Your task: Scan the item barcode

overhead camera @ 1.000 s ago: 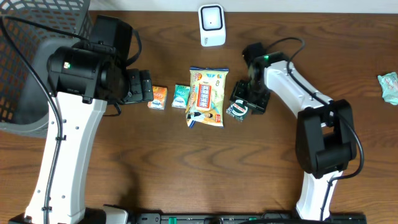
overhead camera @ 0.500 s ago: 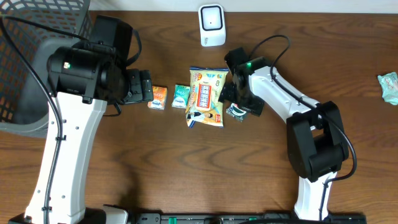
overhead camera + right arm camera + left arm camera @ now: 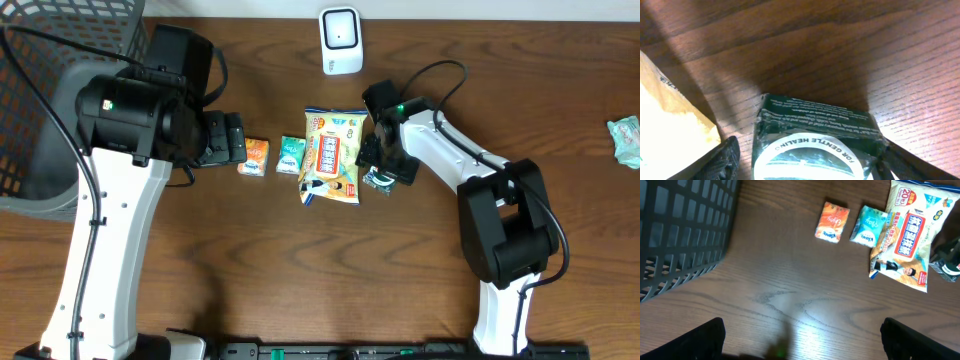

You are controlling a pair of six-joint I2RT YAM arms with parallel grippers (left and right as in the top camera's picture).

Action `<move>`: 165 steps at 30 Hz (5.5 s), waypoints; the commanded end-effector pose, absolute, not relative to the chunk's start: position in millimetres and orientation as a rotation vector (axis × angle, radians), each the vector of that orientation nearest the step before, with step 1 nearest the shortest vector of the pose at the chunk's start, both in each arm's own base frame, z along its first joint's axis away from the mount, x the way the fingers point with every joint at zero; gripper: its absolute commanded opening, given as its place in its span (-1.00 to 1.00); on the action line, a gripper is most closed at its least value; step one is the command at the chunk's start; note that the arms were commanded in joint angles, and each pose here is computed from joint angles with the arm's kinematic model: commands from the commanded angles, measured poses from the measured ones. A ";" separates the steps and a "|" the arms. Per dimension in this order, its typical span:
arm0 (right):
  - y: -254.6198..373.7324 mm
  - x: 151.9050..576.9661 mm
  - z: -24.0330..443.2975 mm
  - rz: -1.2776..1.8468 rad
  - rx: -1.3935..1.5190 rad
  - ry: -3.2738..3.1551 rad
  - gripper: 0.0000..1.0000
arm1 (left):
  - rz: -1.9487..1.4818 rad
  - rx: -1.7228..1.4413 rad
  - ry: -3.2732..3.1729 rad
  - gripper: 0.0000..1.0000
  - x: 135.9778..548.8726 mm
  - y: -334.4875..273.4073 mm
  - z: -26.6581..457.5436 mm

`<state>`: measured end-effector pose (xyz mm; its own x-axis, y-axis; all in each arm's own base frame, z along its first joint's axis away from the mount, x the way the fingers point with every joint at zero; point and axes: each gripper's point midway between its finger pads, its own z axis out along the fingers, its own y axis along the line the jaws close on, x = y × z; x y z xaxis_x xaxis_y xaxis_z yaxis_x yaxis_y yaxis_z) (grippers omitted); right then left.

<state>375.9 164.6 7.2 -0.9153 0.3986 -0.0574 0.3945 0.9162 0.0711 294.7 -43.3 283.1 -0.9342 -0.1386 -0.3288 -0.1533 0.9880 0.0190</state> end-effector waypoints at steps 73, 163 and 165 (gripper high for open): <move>241.9 675.0 183.5 0.308 0.033 1.986 -0.03 | 0.072 -0.219 2.805 0.96 293.5 -42.3 282.0; -207.9 439.9 140.9 0.113 0.937 2.784 0.94 | 0.072 -0.219 2.805 0.95 293.5 -42.3 282.0; -181.7 433.3 164.4 0.265 0.934 2.773 0.99 | 0.072 -0.219 2.805 0.95 293.5 -42.3 282.0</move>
<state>426.3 -221.5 97.9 -0.7936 0.6043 -0.0710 0.6040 0.7965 0.0286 294.6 -43.3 283.1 -0.9343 -0.1390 -0.3284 -0.1535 0.9880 0.0187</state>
